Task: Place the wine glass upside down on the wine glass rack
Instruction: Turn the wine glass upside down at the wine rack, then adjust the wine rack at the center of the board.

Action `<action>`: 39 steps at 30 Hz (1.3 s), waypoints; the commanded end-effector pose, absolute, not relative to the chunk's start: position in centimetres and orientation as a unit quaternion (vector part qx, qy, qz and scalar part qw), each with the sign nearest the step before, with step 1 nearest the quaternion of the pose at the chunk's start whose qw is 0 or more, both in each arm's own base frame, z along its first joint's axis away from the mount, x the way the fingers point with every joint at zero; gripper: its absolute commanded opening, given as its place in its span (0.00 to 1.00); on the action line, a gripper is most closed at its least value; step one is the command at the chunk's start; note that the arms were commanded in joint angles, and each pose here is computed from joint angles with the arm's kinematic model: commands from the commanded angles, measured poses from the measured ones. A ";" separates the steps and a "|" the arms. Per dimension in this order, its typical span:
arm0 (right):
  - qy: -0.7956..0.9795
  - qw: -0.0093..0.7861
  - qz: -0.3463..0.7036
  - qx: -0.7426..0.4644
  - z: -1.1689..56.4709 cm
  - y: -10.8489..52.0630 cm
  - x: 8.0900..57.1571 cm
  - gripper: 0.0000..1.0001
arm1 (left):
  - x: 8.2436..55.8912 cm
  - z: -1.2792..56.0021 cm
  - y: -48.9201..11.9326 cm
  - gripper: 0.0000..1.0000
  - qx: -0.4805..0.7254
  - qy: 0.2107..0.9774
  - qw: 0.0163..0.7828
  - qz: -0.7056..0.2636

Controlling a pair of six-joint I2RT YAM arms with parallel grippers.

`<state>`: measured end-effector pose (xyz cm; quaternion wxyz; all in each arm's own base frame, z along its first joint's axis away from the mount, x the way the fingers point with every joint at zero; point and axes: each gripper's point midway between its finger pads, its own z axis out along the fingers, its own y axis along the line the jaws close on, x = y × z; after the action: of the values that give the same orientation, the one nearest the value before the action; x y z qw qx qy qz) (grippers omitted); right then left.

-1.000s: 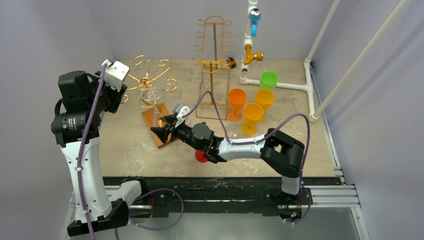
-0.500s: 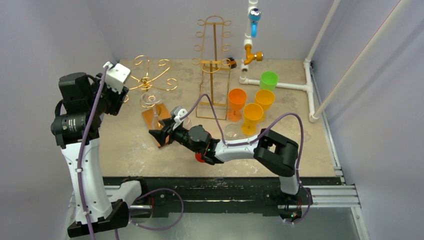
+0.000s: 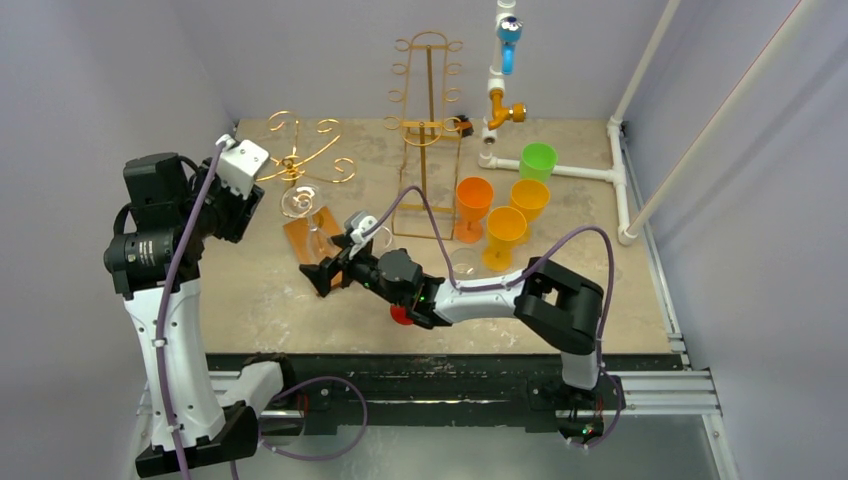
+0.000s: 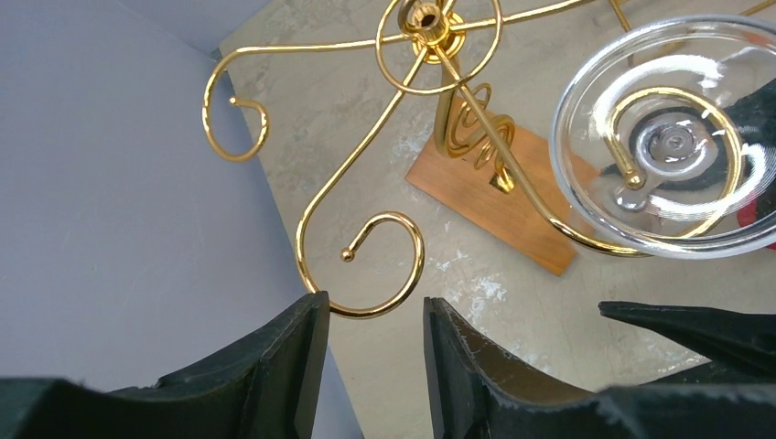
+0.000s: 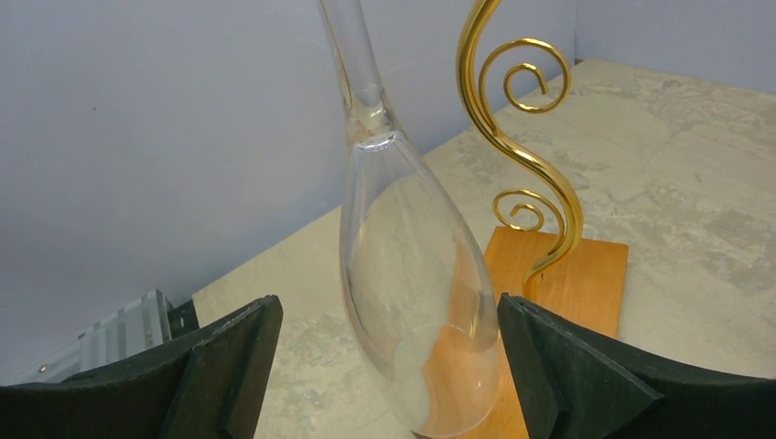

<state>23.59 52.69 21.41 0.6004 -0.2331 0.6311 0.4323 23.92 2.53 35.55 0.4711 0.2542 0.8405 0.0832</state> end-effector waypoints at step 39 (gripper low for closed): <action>0.699 0.594 0.340 -0.207 40.8 43.7 28.9 0.82 | 26.6 33.8 7.4 0.32 0.171 0.862 0.442 0.178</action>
<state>29.19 43.32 40.91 0.6026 -0.1965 0.6927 0.3441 26.15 4.83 35.11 0.4714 0.2387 0.8379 0.1370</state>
